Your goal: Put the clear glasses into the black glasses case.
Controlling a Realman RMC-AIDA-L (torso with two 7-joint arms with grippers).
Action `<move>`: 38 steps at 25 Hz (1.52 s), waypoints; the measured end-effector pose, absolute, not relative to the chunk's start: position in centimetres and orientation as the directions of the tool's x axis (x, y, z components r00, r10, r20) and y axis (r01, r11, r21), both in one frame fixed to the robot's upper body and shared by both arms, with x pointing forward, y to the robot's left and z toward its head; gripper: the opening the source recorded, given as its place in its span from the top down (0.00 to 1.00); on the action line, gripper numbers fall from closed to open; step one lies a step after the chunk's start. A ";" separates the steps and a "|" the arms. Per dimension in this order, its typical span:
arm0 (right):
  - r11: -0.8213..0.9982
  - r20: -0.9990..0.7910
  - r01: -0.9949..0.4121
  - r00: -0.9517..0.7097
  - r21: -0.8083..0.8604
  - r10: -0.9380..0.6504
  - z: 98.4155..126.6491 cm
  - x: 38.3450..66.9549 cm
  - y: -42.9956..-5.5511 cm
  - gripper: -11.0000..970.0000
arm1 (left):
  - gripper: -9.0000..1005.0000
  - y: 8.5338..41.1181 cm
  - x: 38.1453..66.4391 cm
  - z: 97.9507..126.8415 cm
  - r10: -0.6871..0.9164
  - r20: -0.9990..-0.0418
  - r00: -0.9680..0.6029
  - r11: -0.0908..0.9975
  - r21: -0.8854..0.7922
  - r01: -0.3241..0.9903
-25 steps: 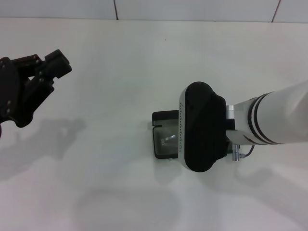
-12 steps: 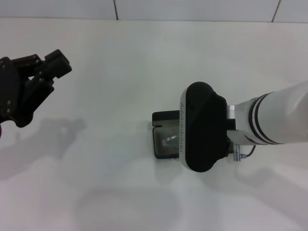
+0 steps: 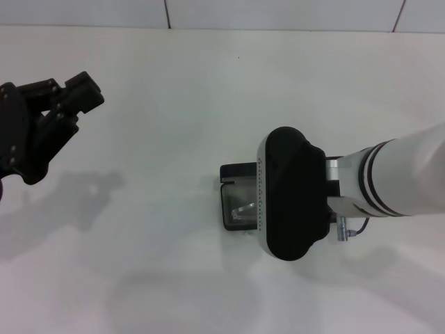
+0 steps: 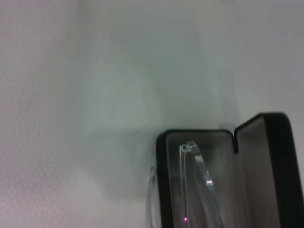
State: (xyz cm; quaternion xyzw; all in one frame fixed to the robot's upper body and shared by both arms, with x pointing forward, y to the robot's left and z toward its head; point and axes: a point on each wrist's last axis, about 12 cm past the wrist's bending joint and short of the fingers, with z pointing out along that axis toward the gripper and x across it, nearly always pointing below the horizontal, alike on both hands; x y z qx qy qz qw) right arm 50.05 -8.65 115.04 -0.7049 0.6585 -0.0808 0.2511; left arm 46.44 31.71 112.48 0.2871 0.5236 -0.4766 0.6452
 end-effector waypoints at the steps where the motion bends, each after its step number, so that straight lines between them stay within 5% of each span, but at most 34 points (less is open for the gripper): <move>1: -0.006 -0.224 -0.887 0.123 -0.462 -0.967 115.2 49.9 -8.6 0.82 | 0.92 31.7 46.4 112.5 -0.314 -0.949 -0.003 0.381 -0.129 0.916; 21: 0.058 -0.429 -0.934 0.106 -0.352 -0.897 119.3 49.0 -9.8 0.81 | 0.92 32.3 46.1 113.1 -0.333 -0.942 0.027 0.369 -0.104 0.924; 38: 0.179 -0.880 -0.977 0.015 -0.113 -0.475 124.4 51.8 -18.3 0.81 | 0.92 30.5 46.3 113.8 -0.380 -0.924 0.041 0.273 -0.070 0.959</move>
